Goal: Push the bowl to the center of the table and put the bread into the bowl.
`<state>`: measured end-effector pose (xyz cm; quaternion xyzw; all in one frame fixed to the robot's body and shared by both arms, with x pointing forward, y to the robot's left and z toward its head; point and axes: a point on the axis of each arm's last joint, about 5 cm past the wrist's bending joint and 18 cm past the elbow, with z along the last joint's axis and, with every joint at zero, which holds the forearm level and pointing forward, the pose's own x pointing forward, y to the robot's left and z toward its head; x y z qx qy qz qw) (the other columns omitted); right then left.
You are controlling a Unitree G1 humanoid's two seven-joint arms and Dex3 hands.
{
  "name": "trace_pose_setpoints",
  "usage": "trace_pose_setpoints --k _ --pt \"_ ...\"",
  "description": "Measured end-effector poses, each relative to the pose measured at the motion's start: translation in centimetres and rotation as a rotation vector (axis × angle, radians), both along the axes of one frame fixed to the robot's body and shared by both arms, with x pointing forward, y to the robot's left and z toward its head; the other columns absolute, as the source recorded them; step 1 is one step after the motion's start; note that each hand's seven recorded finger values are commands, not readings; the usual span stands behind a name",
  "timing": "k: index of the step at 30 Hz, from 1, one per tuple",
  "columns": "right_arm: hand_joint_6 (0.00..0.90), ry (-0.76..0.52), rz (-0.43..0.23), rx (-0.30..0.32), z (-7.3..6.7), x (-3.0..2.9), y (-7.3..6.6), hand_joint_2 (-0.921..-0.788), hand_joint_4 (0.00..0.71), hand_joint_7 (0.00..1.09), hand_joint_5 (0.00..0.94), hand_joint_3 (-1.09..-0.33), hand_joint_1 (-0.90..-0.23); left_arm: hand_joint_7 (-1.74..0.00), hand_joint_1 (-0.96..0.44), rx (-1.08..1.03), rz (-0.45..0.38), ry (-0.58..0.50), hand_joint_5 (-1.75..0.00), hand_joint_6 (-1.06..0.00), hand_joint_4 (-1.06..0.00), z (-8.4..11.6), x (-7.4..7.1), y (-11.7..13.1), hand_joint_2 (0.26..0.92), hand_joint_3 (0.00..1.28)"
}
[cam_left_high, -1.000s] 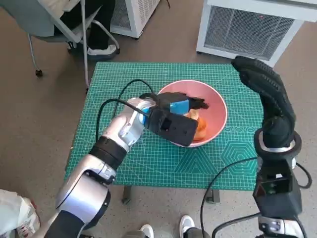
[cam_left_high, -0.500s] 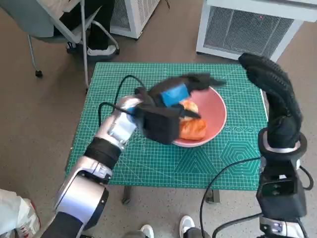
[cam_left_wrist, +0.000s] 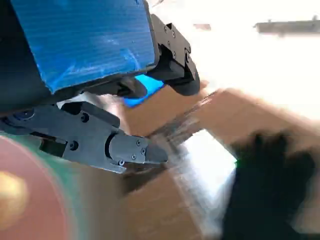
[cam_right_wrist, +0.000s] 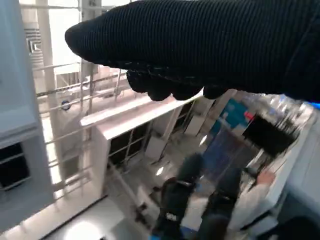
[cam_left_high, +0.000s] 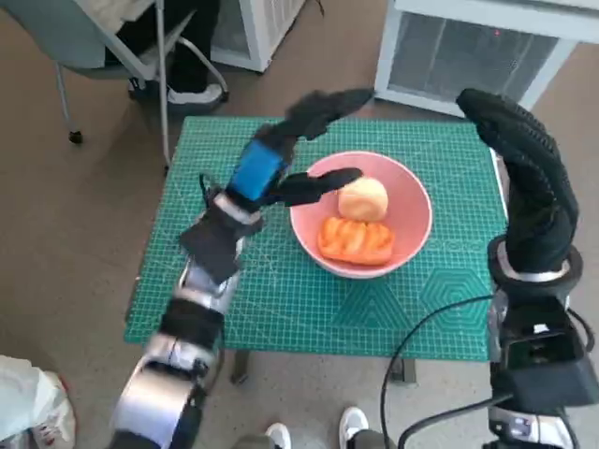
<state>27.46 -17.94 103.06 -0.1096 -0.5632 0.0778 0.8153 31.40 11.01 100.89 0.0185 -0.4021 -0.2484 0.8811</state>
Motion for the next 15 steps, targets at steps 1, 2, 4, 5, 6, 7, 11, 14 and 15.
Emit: trace_pose_setpoints --k 1,2,4,5,6,7,11,14,15 --pt "-0.001 0.002 0.013 0.005 0.2 0.03 0.1 -0.921 0.265 0.64 0.000 -0.782 -0.569 -0.52 -0.35 -0.020 -0.010 -0.003 -0.06 -0.39 -0.58 0.1 -0.2 0.1 0.921 0.23" --pt "-0.001 0.003 0.024 0.008 0.4 0.05 0.2 -0.921 0.264 0.64 0.000 -0.778 -0.571 -0.53 -0.35 -0.034 -0.018 -0.004 -0.05 -0.39 -0.57 0.1 -0.3 0.3 0.921 0.23" --pt "-0.001 0.006 0.045 0.019 0.6 0.06 0.4 -0.921 0.262 0.64 0.000 -0.768 -0.575 -0.56 -0.35 -0.065 -0.029 -0.007 -0.04 -0.36 -0.55 0.2 -0.6 0.6 0.921 0.25" --pt "0.000 0.008 0.051 0.019 0.7 0.07 0.4 -0.921 0.262 0.64 0.000 -0.766 -0.576 -0.57 -0.36 -0.075 -0.031 -0.011 -0.03 -0.35 -0.55 0.2 -0.7 0.7 0.921 0.25" --pt "0.000 0.012 0.058 0.020 0.8 0.08 0.4 -0.921 0.263 0.64 0.001 -0.763 -0.576 -0.59 -0.36 -0.086 -0.031 -0.014 -0.03 -0.33 -0.54 0.3 -0.8 0.9 0.921 0.26" --pt "0.000 0.015 0.063 0.021 0.9 0.09 0.5 -0.921 0.263 0.64 0.001 -0.762 -0.575 -0.61 -0.36 -0.096 -0.029 -0.018 -0.02 -0.32 -0.53 0.3 -0.9 1.0 0.921 0.27" --pt "0.000 0.021 0.080 0.023 1.1 0.12 0.6 -0.921 0.266 0.64 0.003 -0.759 -0.574 -0.67 -0.36 -0.125 -0.017 -0.032 -0.01 -0.29 -0.52 0.5 -1.3 1.5 0.921 0.28" --pt "0.000 0.017 0.086 0.018 1.4 0.16 0.7 -0.921 0.266 0.64 0.003 -0.758 -0.575 -0.70 -0.36 -0.135 -0.011 -0.040 -0.01 -0.27 -0.52 0.5 -1.6 1.8 0.921 0.29" --pt "0.000 0.013 0.088 0.017 1.5 0.19 0.8 -0.921 0.266 0.64 0.003 -0.758 -0.575 -0.71 -0.36 -0.139 -0.009 -0.043 -0.01 -0.26 -0.52 0.5 -1.8 1.8 0.921 0.29"
